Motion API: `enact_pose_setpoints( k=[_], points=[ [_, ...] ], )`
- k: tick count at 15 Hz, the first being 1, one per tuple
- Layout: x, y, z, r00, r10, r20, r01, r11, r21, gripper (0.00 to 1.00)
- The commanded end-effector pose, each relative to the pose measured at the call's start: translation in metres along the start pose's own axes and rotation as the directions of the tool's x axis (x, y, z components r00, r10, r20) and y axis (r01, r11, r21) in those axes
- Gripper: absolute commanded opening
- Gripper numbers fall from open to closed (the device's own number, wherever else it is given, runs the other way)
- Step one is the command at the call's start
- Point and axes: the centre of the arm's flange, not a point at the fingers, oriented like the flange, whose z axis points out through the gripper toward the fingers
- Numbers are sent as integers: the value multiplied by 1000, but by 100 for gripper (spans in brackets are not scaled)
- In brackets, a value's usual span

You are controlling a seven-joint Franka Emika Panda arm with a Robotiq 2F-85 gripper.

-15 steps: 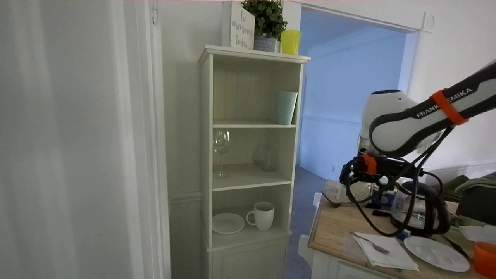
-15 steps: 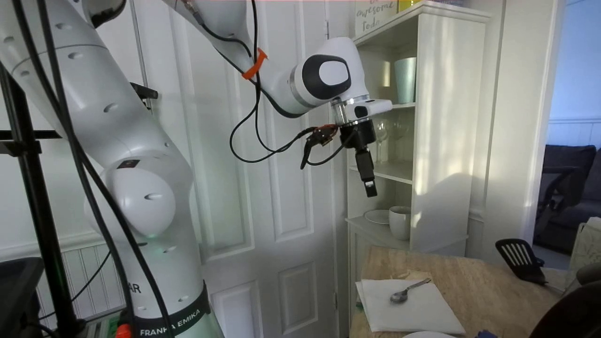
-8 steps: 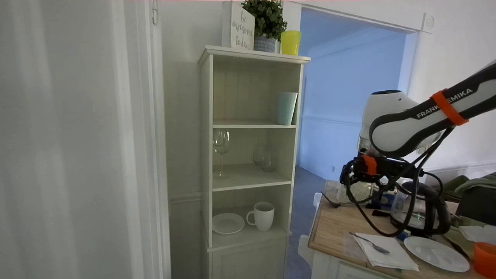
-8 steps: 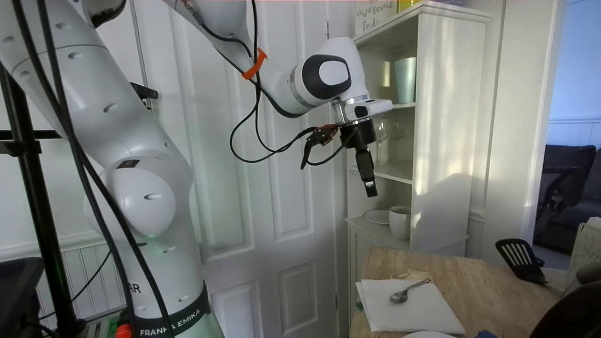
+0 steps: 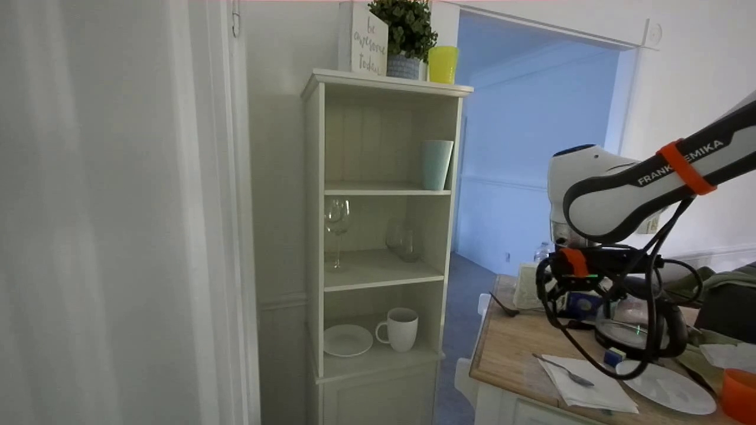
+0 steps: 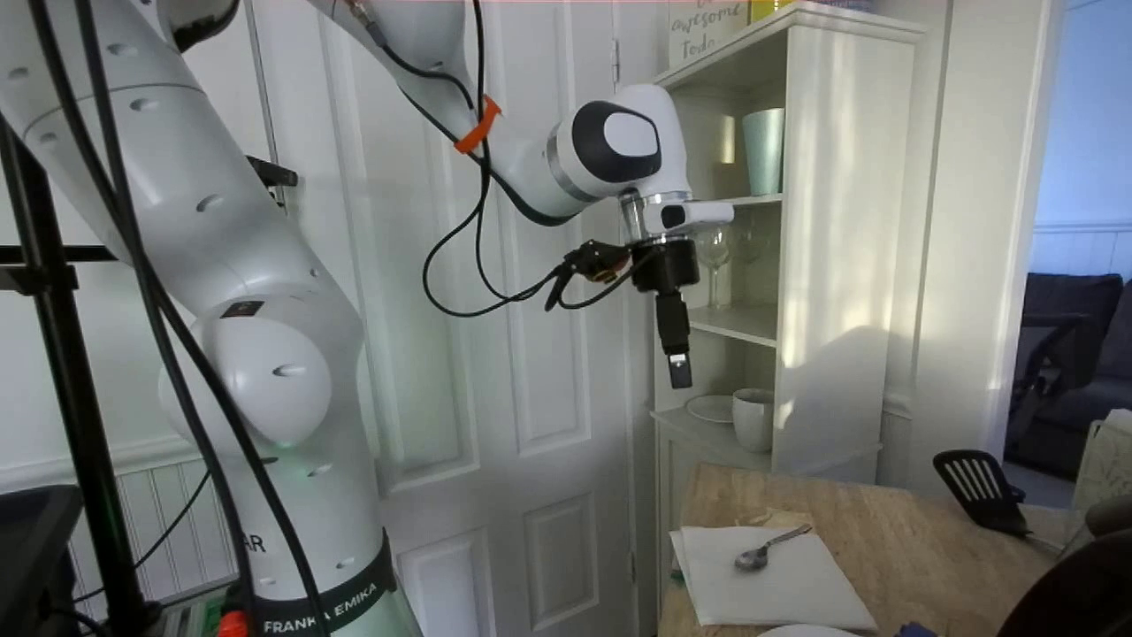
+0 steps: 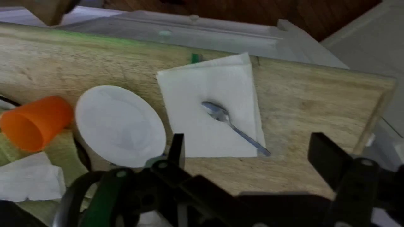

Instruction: Pick up the white plate on the table and place it in the bottom shelf of the cabinet

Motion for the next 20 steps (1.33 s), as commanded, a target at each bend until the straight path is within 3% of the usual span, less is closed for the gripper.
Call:
enact_pose_setpoints(
  k=[1,5,8,15,20],
  points=[
    [-1,6,12,999,1,51,8,986,-169,100],
    [9,28,50,993,-105,-45,91,964,-249,100],
    [13,39,83,981,-179,-70,150,941,-304,100],
    [15,59,144,967,-250,-48,207,884,-420,100],
    [15,64,176,956,-289,-43,242,866,-437,100]
  ],
)
